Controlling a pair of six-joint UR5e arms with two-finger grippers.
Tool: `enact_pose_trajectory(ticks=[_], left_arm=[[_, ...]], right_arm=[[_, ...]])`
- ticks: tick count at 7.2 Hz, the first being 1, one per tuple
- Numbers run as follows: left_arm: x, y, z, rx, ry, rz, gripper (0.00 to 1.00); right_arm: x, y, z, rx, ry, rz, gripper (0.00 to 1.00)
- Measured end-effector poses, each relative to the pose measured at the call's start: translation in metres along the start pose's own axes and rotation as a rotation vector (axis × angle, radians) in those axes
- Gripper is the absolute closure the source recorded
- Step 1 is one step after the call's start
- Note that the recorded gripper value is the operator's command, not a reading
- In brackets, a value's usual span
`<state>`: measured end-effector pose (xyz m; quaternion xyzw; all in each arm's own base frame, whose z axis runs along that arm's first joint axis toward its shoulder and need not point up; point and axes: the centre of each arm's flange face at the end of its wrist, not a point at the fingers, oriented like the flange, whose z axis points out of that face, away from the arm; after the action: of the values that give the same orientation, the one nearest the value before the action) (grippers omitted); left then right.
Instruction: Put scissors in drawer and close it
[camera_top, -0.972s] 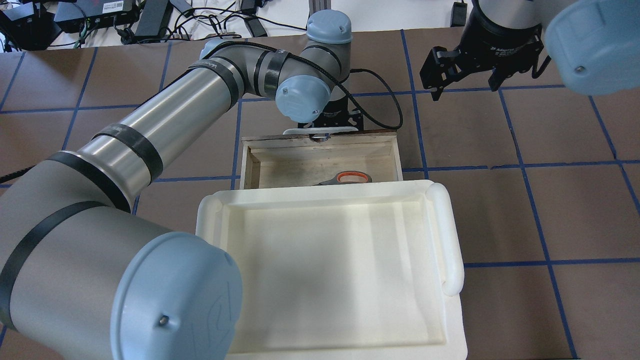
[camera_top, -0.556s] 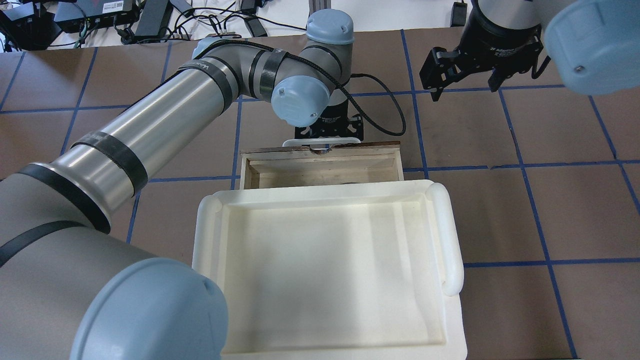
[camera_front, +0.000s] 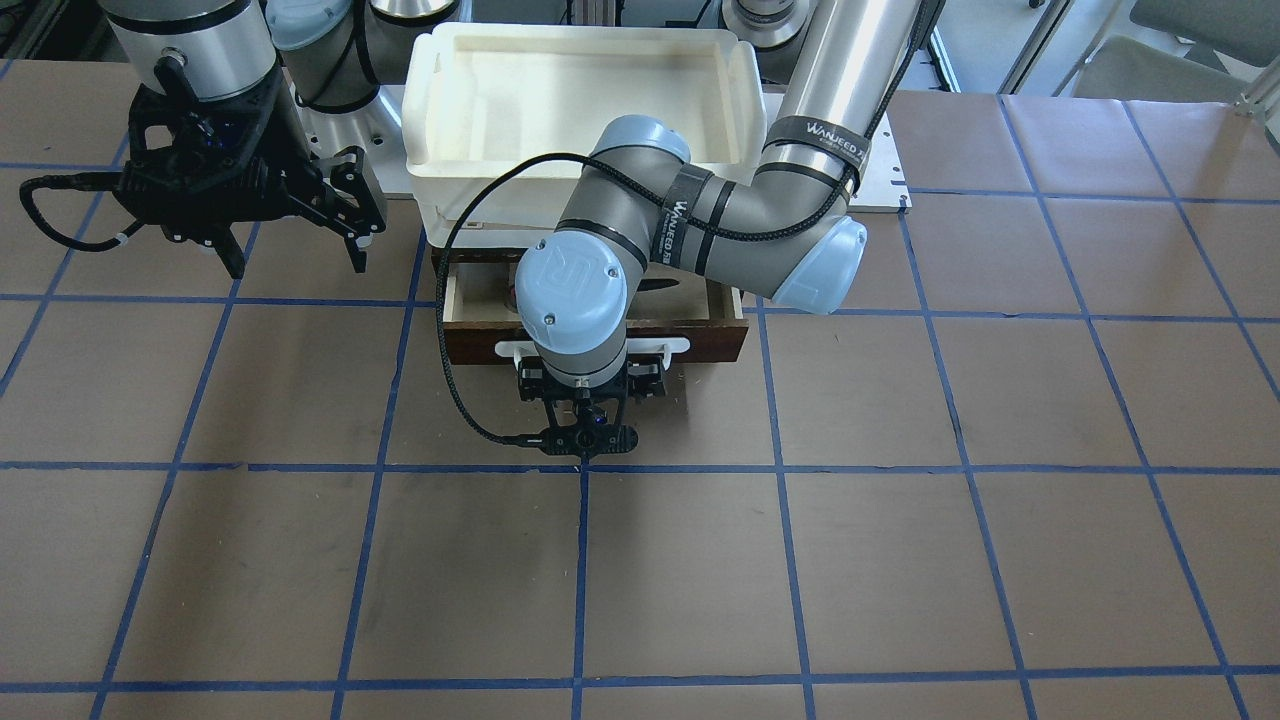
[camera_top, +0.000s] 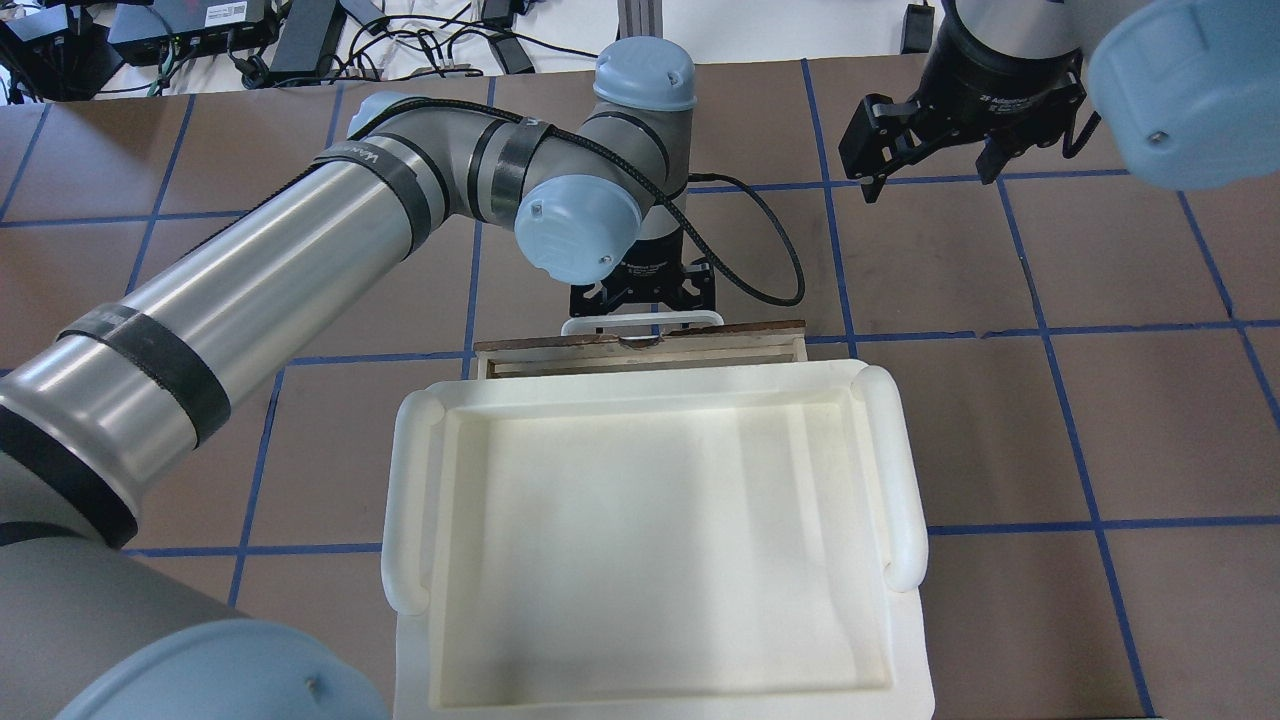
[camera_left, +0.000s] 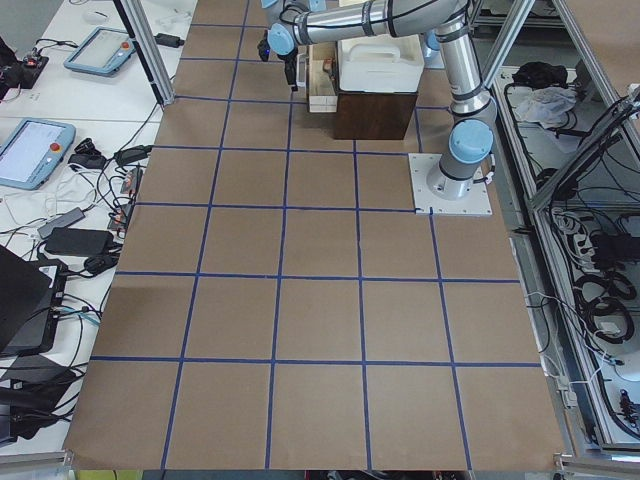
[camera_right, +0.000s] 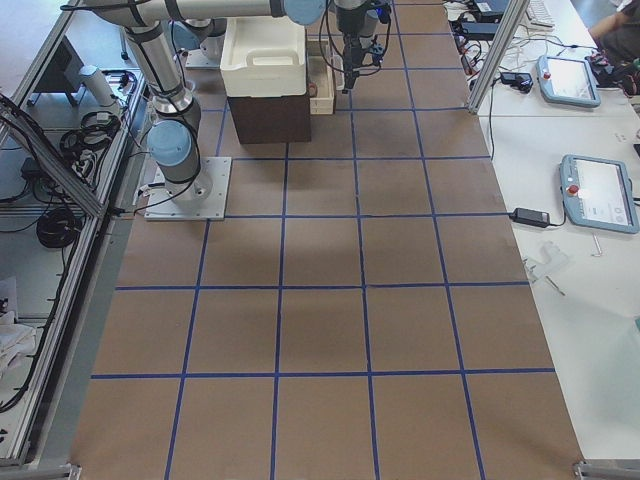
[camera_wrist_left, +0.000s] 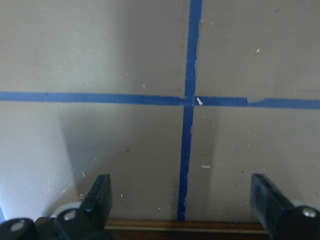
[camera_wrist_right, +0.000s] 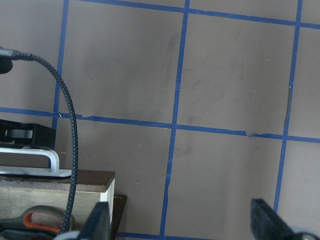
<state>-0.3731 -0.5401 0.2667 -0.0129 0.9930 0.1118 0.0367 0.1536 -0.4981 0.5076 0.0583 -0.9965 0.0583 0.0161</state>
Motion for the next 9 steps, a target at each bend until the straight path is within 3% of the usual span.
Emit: enact_pose_trajectory(ticks=[4, 9], left_arm=[[-0.009, 0.037, 0.007, -0.104, -0.047, -0.041, 0.00], [0.002, 0.057, 0.005, -0.132, -0.066, -0.029, 0.00]], right_arm=[[0.000, 0.000, 0.000, 0.000, 0.000, 0.000, 0.00], [0.000, 0.000, 0.000, -0.002, 0.000, 0.000, 0.00]])
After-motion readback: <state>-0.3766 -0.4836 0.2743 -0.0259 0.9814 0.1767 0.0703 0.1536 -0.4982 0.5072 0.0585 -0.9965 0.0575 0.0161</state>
